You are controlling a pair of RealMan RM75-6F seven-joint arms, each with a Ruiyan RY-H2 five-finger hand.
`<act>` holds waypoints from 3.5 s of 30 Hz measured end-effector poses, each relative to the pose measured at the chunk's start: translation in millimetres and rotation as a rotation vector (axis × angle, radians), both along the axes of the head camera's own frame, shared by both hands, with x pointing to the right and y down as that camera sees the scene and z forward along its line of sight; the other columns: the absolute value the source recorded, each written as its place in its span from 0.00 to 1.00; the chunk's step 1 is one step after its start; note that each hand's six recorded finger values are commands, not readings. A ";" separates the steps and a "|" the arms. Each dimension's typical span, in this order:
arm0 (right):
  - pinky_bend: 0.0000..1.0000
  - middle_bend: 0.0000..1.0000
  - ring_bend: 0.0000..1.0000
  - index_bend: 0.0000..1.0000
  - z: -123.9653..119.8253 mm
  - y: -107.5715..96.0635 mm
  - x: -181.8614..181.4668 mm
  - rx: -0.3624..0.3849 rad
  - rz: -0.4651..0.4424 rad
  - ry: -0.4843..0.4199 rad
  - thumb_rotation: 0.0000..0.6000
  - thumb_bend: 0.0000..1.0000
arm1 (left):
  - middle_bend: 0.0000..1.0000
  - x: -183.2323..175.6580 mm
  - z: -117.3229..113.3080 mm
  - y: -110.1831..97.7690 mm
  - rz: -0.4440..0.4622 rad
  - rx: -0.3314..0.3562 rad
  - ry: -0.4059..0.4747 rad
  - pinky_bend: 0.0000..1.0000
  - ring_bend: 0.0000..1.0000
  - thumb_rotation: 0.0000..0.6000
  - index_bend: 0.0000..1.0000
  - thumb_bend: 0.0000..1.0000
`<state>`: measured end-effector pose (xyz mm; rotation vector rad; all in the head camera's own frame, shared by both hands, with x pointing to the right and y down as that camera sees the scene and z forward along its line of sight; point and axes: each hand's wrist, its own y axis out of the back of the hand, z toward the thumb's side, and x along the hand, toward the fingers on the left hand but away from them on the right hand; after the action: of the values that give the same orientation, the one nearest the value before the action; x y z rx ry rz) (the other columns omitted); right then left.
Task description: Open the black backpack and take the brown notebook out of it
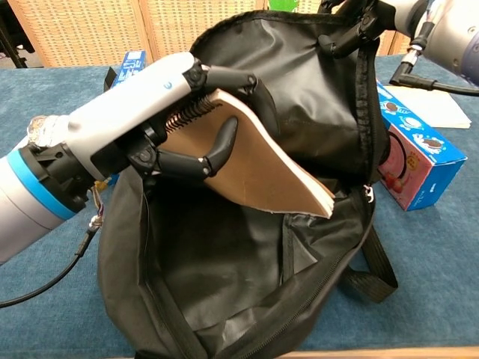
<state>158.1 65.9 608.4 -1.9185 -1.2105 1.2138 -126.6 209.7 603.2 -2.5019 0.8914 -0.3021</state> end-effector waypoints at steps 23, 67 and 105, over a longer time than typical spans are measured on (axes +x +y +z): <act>0.51 0.66 0.54 0.65 1.3 1.4 2.1 0.006 -0.001 0.016 1.00 0.67 | 0.54 -2.4 -40.5 -16.5 -0.137 -0.193 0.300 0.48 0.39 1.00 0.82 0.72; 0.51 0.66 0.54 0.65 13.4 21.8 2.3 -0.013 -0.125 0.037 1.00 0.67 | 0.16 -218.3 -50.8 -144.7 -0.938 -0.261 -0.298 0.36 0.14 1.00 0.51 0.66; 0.14 0.07 0.00 0.30 -55.4 87.0 54.3 0.517 -1.211 0.492 1.00 0.04 | 0.00 -216.5 -59.3 -118.4 -0.844 0.097 -0.360 0.03 0.00 1.00 0.00 0.47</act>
<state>212.5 152.9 553.0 -1.3790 0.0217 0.5353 -343.1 91.2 543.8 -1.7669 1.6943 -0.9084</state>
